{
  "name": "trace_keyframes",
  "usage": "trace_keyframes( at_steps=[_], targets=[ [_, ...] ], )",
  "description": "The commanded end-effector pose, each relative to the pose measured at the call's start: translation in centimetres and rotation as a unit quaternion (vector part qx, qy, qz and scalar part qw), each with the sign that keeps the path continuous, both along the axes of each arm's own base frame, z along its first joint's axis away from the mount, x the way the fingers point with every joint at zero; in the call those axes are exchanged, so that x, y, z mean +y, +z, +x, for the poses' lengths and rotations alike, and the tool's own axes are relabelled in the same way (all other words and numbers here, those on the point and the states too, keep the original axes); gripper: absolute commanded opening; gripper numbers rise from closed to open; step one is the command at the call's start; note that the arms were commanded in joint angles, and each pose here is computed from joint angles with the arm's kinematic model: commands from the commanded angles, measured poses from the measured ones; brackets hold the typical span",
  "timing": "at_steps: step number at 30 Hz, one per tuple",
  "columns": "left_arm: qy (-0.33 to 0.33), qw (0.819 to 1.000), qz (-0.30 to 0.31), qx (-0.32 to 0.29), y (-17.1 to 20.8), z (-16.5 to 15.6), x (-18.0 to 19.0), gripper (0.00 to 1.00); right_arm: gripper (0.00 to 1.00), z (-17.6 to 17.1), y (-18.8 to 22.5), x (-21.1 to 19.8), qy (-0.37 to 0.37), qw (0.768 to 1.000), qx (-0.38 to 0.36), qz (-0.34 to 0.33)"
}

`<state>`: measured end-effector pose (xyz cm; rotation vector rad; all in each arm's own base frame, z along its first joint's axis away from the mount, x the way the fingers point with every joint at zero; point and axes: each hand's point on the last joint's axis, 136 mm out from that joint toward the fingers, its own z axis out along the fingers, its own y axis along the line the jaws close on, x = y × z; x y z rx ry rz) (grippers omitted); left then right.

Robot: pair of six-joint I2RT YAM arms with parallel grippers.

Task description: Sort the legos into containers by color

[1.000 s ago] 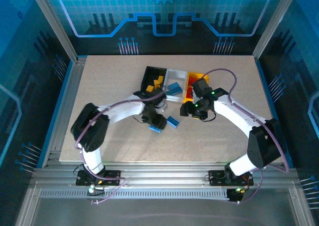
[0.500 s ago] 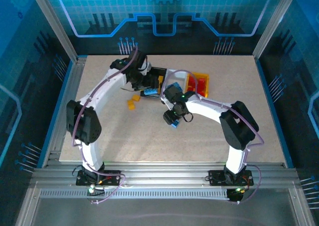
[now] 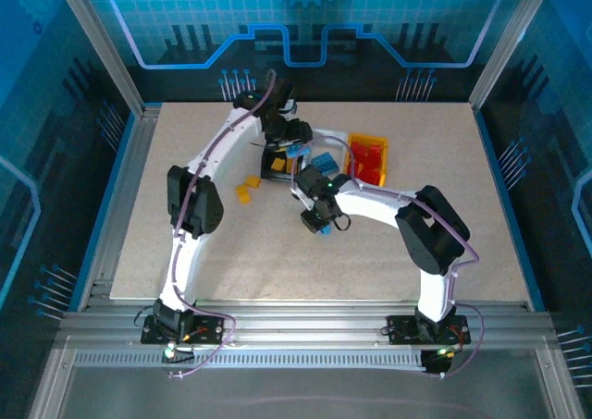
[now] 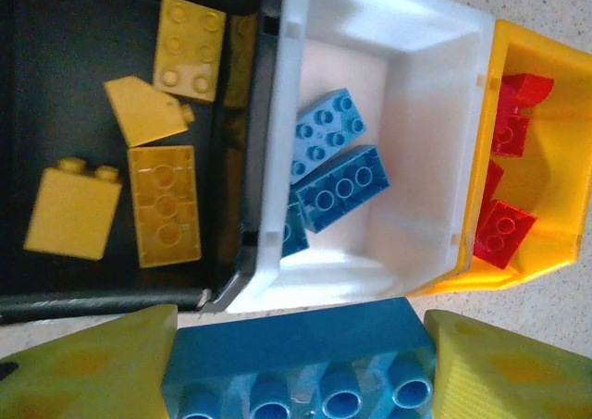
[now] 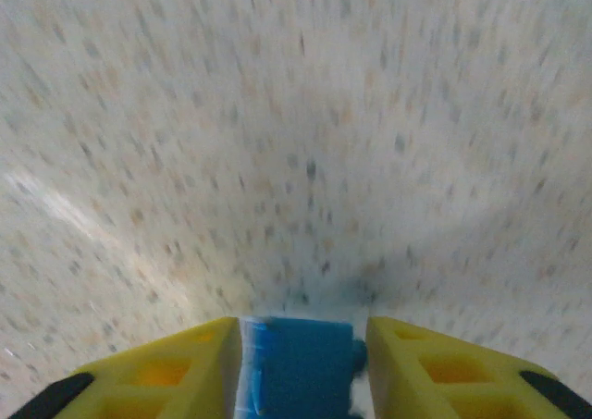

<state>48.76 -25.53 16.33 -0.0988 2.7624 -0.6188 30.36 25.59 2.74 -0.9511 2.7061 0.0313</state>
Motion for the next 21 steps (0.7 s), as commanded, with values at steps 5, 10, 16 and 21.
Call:
trace_keyframes(
  at_steps=[5,10,16,21],
  targets=[
    [-0.019,1.0,-0.011,0.02,-2.0,-0.5,-4.4,0.63,0.41,-3.5,-0.1,-4.7,-0.055,0.997,0.034,-0.03],
    [-0.019,0.999,-0.014,0.028,-3.5,-0.1,-5.9,0.66,0.38,-3.2,0.7,-6.0,-0.089,0.995,0.045,-0.002],
    [-0.018,0.999,-0.009,0.04,-4.6,-0.4,-6.1,0.81,0.38,-3.4,0.4,-6.5,-0.105,0.991,0.076,0.015],
    [-0.02,0.999,-0.008,0.027,-2.8,-0.8,-5.8,0.99,0.22,-3.5,0.4,-6.1,-0.111,0.99,0.084,0.026]
  ],
)
